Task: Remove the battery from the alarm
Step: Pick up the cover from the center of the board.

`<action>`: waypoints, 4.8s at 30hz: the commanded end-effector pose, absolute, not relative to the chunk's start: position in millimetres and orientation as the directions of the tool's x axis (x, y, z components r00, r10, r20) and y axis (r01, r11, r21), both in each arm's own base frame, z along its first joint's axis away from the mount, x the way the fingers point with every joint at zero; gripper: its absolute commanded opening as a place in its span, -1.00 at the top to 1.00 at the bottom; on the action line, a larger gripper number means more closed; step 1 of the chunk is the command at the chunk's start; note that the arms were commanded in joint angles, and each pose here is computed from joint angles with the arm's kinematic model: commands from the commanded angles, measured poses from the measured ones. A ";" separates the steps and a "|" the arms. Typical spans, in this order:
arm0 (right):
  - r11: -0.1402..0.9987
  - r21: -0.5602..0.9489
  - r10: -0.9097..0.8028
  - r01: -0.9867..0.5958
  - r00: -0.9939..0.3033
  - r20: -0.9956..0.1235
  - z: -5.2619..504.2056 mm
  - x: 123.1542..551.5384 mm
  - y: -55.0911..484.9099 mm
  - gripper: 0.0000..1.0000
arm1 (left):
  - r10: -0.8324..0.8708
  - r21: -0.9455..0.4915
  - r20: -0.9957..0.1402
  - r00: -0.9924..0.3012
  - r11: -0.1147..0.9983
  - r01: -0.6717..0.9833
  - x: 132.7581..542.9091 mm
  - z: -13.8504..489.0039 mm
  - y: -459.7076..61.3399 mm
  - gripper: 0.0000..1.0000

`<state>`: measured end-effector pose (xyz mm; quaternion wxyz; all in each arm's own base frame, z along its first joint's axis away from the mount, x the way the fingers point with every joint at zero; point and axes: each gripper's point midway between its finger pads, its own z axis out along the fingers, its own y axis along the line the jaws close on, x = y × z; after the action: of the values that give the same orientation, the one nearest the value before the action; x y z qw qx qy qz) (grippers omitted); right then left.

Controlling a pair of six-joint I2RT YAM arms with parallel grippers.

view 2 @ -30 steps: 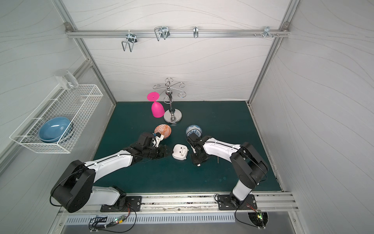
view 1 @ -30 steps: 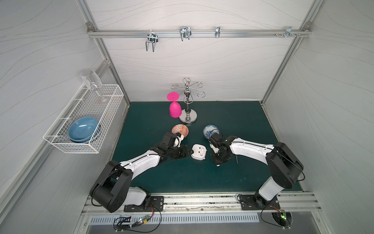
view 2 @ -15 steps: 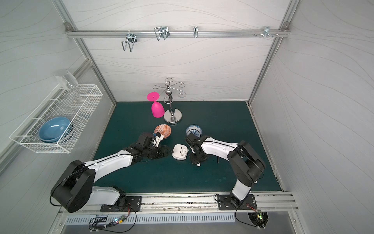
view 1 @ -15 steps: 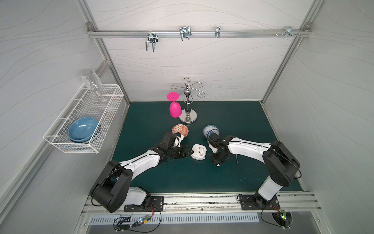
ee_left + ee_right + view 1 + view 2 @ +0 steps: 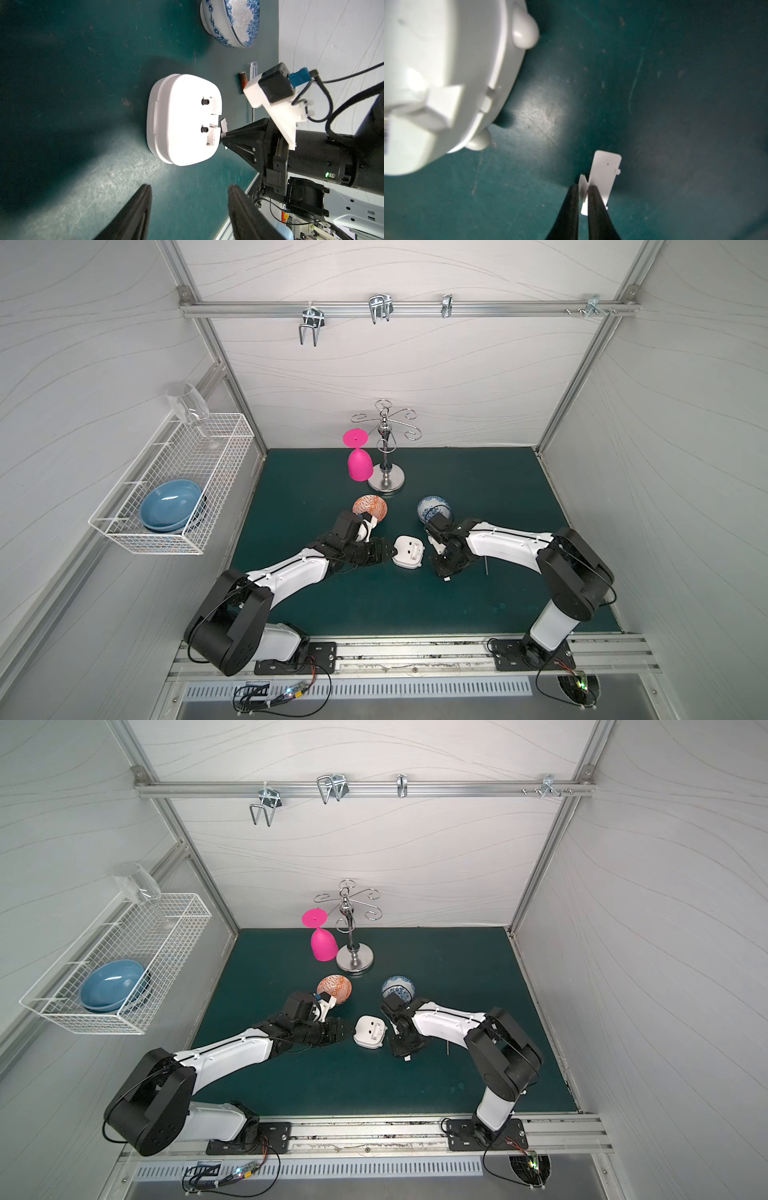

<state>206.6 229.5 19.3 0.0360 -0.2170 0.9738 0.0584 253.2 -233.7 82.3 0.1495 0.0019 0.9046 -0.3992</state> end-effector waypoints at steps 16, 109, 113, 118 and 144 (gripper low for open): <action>0.862 0.444 -0.079 -0.246 -0.929 -0.362 132.5 229.4 226.8 0.82 | 0.050 -0.582 -0.622 -0.781 0.638 0.505 226.7 143.5 -279.6 -0.22; 0.449 0.662 0.573 0.600 -0.762 0.303 217.9 181.6 211.8 -0.11 | 0.593 0.518 -0.758 0.273 0.291 0.804 209.4 186.3 -376.1 1.00; 0.455 0.644 0.586 0.615 -0.751 0.304 210.1 183.1 211.6 0.08 | 0.593 0.525 -0.756 0.278 0.295 0.798 208.9 189.0 -376.3 1.00; 0.440 0.631 0.603 0.639 -0.731 0.320 201.2 184.6 212.1 0.32 | 0.586 0.527 -0.760 0.281 0.302 0.795 208.1 191.8 -375.6 1.00; 0.642 0.742 0.233 -0.193 -0.873 -0.428 252.3 216.8 190.9 1.00 | 0.457 0.270 -0.886 0.078 0.372 0.888 165.8 213.6 -316.3 -0.52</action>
<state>213.2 188.3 224.3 0.1379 0.1880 0.8815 0.4106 177.1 -324.7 208.1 0.5321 0.5416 0.6305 -0.1612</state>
